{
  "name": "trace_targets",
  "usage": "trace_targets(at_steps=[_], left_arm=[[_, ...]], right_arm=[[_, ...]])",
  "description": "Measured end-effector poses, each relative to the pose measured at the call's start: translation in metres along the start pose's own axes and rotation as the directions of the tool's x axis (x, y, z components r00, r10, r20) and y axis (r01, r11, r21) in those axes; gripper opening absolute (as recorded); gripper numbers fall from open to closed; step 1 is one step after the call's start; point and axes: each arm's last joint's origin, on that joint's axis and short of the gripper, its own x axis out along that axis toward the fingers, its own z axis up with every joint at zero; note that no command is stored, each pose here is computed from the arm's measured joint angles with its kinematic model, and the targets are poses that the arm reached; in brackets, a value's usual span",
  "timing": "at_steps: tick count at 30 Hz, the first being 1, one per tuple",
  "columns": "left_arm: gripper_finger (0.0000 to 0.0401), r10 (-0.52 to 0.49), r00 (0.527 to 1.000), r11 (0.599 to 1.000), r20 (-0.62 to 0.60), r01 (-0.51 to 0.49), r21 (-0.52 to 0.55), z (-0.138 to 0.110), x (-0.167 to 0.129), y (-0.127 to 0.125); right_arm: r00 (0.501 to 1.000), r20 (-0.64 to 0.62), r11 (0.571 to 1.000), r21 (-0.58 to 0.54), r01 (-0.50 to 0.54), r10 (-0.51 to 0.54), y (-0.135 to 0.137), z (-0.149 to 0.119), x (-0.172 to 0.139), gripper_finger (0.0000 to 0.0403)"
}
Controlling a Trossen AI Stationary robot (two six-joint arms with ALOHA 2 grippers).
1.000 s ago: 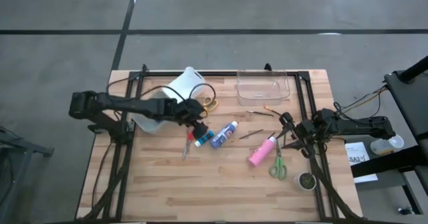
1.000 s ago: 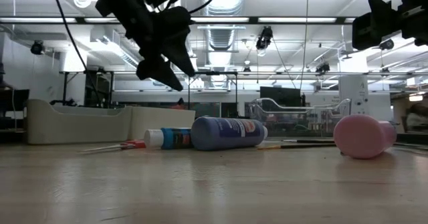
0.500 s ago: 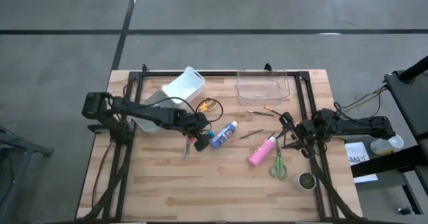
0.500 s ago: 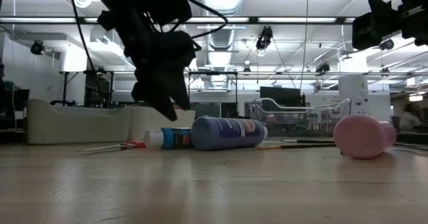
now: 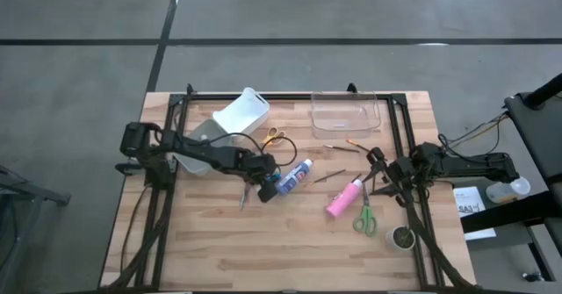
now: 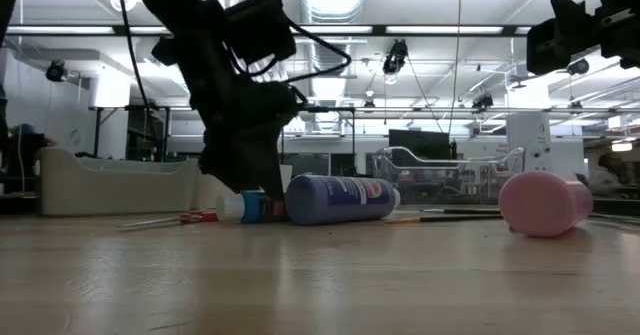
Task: Pick & Place Paint Supplies
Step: Put the blue black paint bottle into the gray bin
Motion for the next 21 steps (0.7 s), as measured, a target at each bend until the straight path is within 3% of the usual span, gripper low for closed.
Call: trace_targets(at_steps=[12,21], left_arm=[[0.0286,0.016,1.000,1.000,-0.007,-0.016,0.003,-0.0013,0.0087,0.0014],[0.0210,0.028,1.000,1.000,-0.008,-0.028,0.006,-0.0019,0.0093,0.0021]], right_arm=[[1.000,-0.001,1.000,0.001,0.000,0.000,0.0000,-0.0002,0.0001,0.0188],[1.000,-0.001,1.000,0.000,0.000,0.000,0.0000,0.0000,0.0000,0.0188]])
